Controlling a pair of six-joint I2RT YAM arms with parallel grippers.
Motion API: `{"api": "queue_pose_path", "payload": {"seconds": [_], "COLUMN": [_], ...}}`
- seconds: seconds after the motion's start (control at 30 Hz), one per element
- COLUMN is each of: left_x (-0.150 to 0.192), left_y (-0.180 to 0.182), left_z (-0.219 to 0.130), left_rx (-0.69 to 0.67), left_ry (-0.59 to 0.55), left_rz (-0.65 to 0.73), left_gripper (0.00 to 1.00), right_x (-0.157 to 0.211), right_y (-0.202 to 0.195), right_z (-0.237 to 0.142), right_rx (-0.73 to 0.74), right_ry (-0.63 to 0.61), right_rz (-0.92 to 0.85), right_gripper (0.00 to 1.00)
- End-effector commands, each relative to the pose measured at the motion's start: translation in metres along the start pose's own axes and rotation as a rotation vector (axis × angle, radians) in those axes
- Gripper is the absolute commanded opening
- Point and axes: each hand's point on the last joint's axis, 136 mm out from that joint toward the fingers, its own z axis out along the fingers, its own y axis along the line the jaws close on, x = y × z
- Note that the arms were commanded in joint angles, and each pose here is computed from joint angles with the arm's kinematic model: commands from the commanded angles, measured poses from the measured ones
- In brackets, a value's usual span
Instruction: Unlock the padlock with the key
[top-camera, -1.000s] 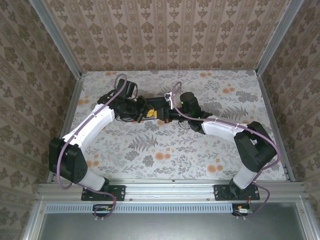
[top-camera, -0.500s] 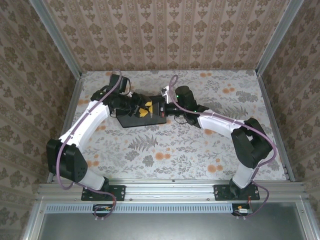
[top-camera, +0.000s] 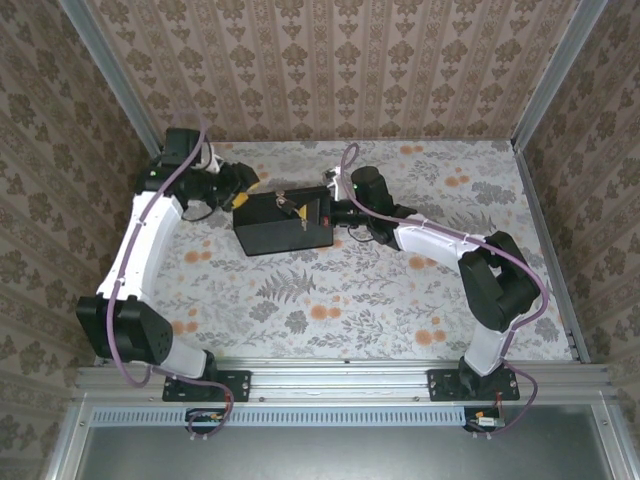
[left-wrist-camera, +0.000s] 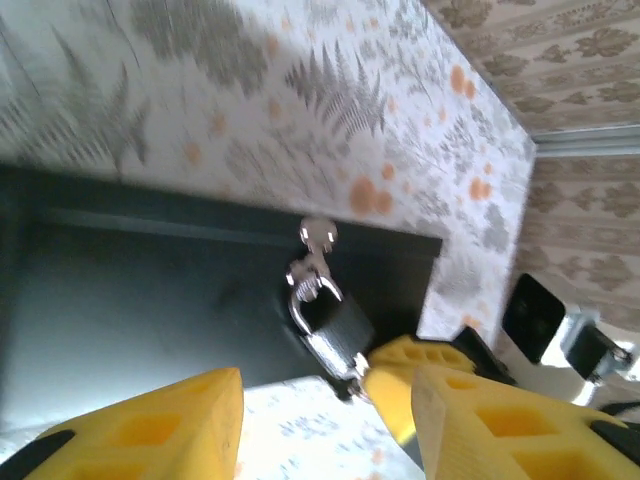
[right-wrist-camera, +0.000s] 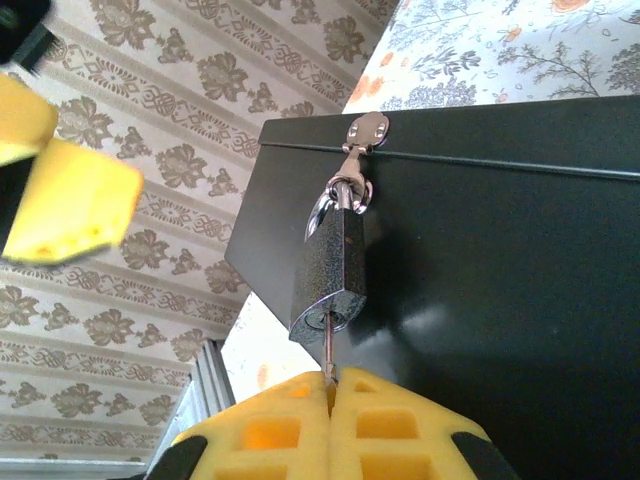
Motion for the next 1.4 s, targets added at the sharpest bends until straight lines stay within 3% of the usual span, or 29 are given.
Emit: {"api": "queue_pose_path", "payload": {"seconds": [0.0, 0.1, 0.2, 0.33, 0.47, 0.67, 0.97, 1.27, 1.37], "left_x": [-0.010, -0.023, -0.035, -0.032, -0.035, -0.018, 0.031, 0.094, 0.095], "left_y": [0.041, 0.069, 0.069, 0.038, 0.019, -0.012, 0.005, -0.024, -0.023], "left_z": [0.006, 0.022, 0.035, 0.045, 0.052, 0.064, 0.094, 0.090, 0.090], "left_rx": [-0.256, -0.329, -0.210, -0.010, 0.108, 0.358, 0.342, 0.382, 0.324], "left_ry": [0.037, 0.069, 0.044, 0.061, 0.051, 0.133, 0.336, 0.429, 0.392], "left_rz": [0.447, 0.542, 0.521, 0.606, 0.701, 0.791, 0.844, 0.941, 0.983], "left_gripper": [0.54, 0.60, 0.63, 0.63, 0.63, 0.60, 0.52, 0.45, 0.47], "right_x": [-0.018, -0.016, -0.015, -0.020, -0.027, -0.032, -0.034, -0.036, -0.034], "right_y": [0.016, 0.014, 0.007, 0.000, 0.001, -0.004, -0.025, -0.024, -0.026], "right_z": [-0.005, -0.009, -0.013, -0.016, -0.015, -0.023, -0.031, -0.050, -0.060], "right_rx": [-0.031, -0.019, 0.005, 0.010, 0.005, 0.025, 0.036, 0.030, -0.001], "right_ry": [-0.021, 0.001, 0.024, 0.033, 0.047, 0.092, 0.147, 0.235, 0.276], "right_rz": [0.003, 0.017, 0.030, 0.059, 0.075, 0.081, 0.098, 0.045, 0.045], "right_gripper": [0.00, 0.00, 0.00, 0.00, 0.00, 0.00, 0.00, 0.00, 0.00]}}
